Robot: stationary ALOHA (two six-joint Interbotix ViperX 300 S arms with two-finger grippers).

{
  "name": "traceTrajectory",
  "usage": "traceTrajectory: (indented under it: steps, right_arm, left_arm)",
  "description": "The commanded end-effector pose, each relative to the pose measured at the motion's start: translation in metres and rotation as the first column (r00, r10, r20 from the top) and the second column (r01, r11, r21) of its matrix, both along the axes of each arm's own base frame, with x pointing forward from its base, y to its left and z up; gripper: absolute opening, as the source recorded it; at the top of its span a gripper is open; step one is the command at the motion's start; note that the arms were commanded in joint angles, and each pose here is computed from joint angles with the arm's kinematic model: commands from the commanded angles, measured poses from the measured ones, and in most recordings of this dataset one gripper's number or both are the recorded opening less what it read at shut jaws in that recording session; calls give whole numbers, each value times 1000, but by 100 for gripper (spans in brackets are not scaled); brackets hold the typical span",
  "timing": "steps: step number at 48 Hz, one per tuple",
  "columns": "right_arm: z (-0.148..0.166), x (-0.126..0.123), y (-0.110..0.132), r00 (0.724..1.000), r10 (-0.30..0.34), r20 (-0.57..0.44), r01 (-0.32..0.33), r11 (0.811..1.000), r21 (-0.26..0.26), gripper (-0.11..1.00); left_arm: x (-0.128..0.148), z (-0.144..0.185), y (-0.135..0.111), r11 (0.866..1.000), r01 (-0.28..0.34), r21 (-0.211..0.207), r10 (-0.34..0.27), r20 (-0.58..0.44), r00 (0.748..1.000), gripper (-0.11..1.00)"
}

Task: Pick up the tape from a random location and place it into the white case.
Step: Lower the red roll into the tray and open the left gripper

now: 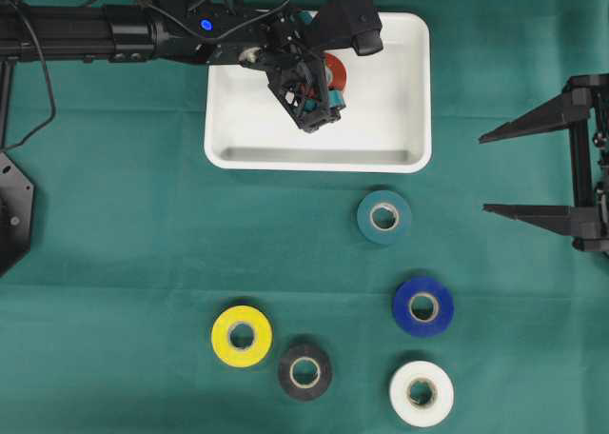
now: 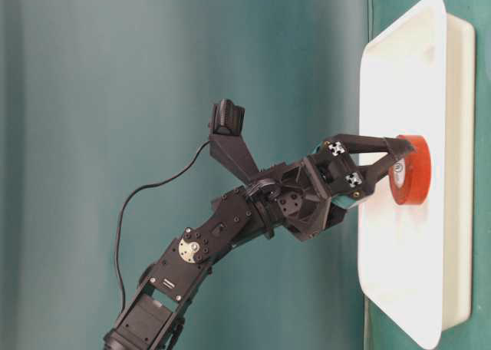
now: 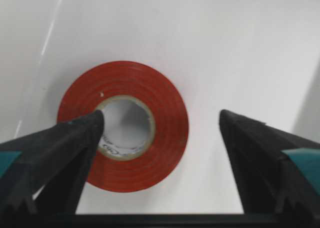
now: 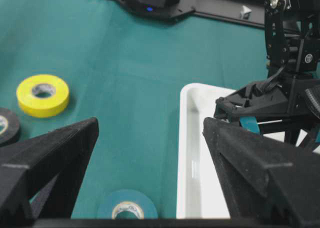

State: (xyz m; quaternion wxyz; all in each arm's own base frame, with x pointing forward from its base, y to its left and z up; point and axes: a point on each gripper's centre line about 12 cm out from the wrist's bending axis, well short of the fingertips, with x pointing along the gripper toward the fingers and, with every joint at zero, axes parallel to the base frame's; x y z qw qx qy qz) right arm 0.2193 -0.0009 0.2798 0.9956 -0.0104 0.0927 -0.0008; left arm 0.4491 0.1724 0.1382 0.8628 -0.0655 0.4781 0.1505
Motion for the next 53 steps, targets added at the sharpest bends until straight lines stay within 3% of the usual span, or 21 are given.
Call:
traceTrajectory:
  steps: [1,8,30,43,53]
  right_arm:
    - [11,3,0,1000,-1,28,1,1000,-3,90]
    - [11,3,0,1000,-1,28,1,1000,-3,90]
    - [13,3,0,1000,1,31,-1,1000,-3,90]
    - [14,3,0,999,-1,34,1,1000,-3,90]
    - [14,3,0,999,-1,34,1,1000,-3,90]
  left_arm:
    - [4,19,1,1000,1,17,-2,43,999,95]
    - [3,31,-4,1000,10,22,-11,55,998,95]
    - [-10,122,-16,998,30,62,-37,125,991,95]
    - [-12,122,-17,997,44,67,-52,118,992,95]
    - [-8,119,-41,993,95,64,-101,109,989,95]
